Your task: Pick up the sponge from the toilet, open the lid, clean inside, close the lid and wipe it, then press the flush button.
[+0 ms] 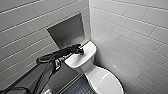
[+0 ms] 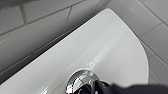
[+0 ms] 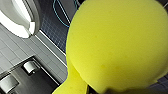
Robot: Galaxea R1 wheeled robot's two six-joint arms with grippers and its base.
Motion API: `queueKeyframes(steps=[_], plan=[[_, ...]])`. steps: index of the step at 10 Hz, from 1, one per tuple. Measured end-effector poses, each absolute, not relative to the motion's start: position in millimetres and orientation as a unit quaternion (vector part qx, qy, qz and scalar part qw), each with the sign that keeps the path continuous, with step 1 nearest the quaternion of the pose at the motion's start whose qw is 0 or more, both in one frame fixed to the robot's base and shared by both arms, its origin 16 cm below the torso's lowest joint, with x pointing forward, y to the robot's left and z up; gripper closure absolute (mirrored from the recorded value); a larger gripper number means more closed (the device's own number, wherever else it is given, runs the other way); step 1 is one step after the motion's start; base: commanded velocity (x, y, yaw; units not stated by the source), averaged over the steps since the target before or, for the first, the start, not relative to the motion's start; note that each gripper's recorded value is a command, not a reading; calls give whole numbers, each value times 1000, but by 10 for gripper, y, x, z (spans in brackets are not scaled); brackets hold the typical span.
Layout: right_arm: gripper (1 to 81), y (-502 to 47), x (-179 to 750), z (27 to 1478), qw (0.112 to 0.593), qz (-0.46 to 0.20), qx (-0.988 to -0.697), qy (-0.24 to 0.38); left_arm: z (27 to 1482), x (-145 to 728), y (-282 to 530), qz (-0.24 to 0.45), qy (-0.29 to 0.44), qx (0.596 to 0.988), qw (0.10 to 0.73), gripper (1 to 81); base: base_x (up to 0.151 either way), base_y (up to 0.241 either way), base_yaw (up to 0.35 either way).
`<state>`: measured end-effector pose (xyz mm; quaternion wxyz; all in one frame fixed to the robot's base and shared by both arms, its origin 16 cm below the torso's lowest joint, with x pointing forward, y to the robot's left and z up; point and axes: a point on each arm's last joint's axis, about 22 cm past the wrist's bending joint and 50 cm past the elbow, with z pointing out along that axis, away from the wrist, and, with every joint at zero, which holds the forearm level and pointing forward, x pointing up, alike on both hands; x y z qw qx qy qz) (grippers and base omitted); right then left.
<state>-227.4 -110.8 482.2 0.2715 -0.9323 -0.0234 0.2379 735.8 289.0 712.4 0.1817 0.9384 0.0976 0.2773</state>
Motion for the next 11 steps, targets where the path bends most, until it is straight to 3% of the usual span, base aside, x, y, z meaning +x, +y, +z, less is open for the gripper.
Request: queueKeyframes(steps=[6,11], plan=[[811,-1099,-2265,4827,273,237,-932,-22,7677,7151,2867,263,80,922,273,811,0,0,0],[811,-1172,-2136,4735,268,227,-936,-23,7949,6174,2676,215,30,911,352,811,0,0,0]])
